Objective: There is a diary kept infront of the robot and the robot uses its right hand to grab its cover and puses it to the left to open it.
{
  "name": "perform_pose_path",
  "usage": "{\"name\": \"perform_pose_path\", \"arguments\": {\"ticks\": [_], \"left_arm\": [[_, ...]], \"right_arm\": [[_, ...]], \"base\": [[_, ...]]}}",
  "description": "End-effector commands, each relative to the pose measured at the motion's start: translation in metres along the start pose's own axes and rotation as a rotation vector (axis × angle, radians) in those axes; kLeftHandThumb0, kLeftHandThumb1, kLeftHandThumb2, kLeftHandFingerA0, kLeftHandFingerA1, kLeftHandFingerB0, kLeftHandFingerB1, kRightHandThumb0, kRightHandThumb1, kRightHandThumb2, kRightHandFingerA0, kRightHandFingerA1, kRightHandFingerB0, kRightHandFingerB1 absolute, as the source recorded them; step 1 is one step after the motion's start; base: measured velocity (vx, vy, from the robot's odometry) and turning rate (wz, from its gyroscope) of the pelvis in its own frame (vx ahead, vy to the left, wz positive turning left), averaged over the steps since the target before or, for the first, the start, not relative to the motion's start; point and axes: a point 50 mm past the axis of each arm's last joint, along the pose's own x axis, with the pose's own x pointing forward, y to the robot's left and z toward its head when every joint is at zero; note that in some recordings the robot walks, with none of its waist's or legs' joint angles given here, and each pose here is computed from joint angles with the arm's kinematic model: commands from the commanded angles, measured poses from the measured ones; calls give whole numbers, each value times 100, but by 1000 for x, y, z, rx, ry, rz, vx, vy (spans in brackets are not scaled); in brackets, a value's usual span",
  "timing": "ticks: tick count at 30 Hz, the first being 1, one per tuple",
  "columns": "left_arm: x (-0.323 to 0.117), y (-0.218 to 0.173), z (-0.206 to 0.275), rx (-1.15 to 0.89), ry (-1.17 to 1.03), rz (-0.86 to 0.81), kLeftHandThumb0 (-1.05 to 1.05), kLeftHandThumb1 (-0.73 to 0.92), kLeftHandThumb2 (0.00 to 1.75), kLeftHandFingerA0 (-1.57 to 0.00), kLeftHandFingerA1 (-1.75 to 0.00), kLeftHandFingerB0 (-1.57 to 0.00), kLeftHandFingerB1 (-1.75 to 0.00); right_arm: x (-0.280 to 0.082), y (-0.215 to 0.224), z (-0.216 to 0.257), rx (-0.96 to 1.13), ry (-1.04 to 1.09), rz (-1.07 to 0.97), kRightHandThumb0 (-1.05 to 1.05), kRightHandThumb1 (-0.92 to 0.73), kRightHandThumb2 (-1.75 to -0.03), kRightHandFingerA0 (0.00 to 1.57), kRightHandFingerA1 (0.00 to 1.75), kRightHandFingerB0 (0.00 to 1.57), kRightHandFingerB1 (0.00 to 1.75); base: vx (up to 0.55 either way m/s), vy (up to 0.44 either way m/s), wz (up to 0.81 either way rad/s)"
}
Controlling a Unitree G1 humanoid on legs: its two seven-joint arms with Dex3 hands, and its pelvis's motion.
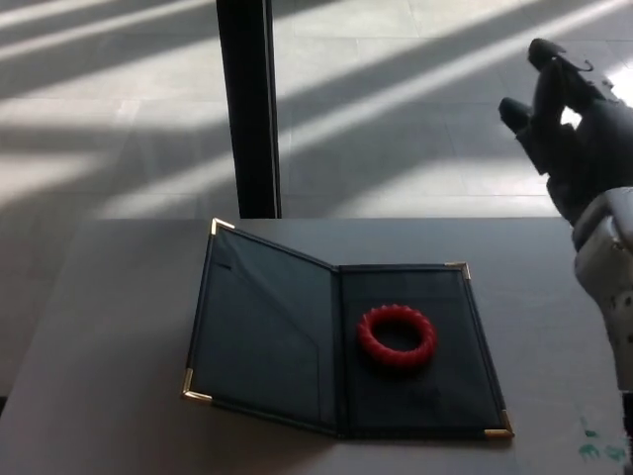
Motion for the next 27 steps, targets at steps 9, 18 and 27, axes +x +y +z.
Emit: {"name": "perform_pose_path", "arguments": {"ticks": [9, 18, 27], "left_arm": [[0, 24, 4, -11, -5, 48, -95, 92, 144, -42, -98, -10, -73], [2, 28, 6, -46, -10, 115, -102, 92, 99, -31, -124, -20, -97], [1, 25, 3, -48, -5, 107, -95, 91, 141, -48, -100, -11, -73]], "right_arm": [[-45, -177, 102, 97, -181, -398, -84, -91, -67, 35, 56, 34, 48], [-137, -277, 83, -59, -149, -706, -81, -92, -69, 38, 51, 37, 46], [-210, -304, 12, 30, -35, -931, -72, -92, -75, 35, 49, 27, 45]], "base": [[0, 0, 0], [0, 0, 0], [0, 0, 0]]}}
